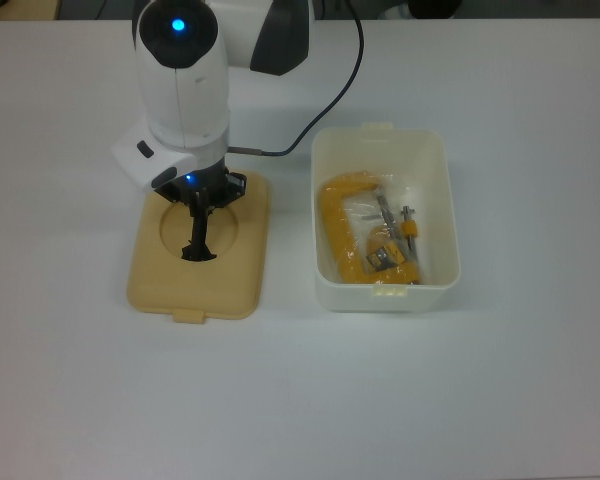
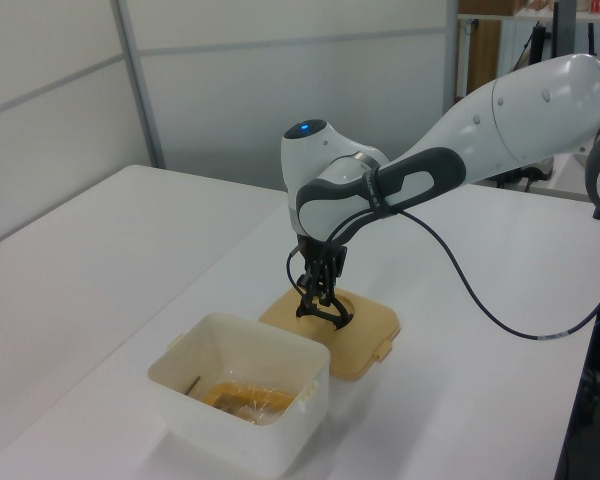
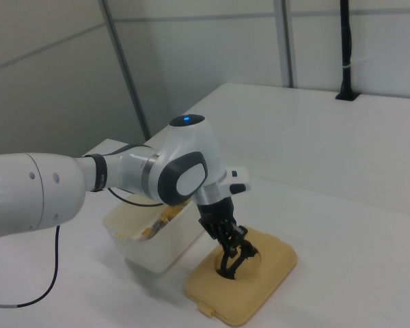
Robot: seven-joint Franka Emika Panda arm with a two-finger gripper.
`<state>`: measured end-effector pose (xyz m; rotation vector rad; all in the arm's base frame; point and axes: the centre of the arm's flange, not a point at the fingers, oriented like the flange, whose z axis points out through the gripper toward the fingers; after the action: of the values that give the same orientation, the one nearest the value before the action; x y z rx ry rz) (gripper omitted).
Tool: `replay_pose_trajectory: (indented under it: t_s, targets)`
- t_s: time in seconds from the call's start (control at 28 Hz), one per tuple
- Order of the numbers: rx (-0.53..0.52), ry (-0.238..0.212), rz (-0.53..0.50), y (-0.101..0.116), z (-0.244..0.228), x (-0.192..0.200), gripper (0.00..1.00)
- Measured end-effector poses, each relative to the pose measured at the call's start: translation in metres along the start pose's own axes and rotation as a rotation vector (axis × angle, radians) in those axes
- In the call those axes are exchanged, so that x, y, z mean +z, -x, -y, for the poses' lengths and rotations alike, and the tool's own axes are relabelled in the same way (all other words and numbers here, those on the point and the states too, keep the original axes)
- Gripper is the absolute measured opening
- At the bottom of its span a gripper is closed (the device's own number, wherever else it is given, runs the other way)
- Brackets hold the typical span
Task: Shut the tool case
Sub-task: 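Lift the beige lid and carry it over the white box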
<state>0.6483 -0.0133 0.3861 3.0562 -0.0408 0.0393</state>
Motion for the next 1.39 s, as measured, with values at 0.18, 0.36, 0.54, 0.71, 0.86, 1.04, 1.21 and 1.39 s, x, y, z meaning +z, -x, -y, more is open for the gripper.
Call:
replay_pose_trajectory:
  t_s: [0.18,0.36,0.54,0.71,0.86,1.04,1.21,1.39]
  targets:
    - [0.011,-0.001,-0.016,0.002,-0.008,-0.023,0.11]
    - [0.021,-0.003,-0.004,0.013,-0.014,-0.063,0.11]
    - [0.014,-0.041,-0.012,0.026,-0.014,-0.108,0.11]
    - [-0.003,-0.071,-0.020,0.037,-0.015,-0.147,0.11]
    - [-0.014,-0.079,-0.034,0.041,-0.013,-0.164,0.11]
    - [-0.055,-0.085,-0.039,0.042,0.011,-0.168,0.11]
    - [-0.087,-0.093,-0.041,0.044,0.045,-0.171,0.11]
    - [-0.107,-0.107,-0.048,0.048,0.081,-0.176,0.11]
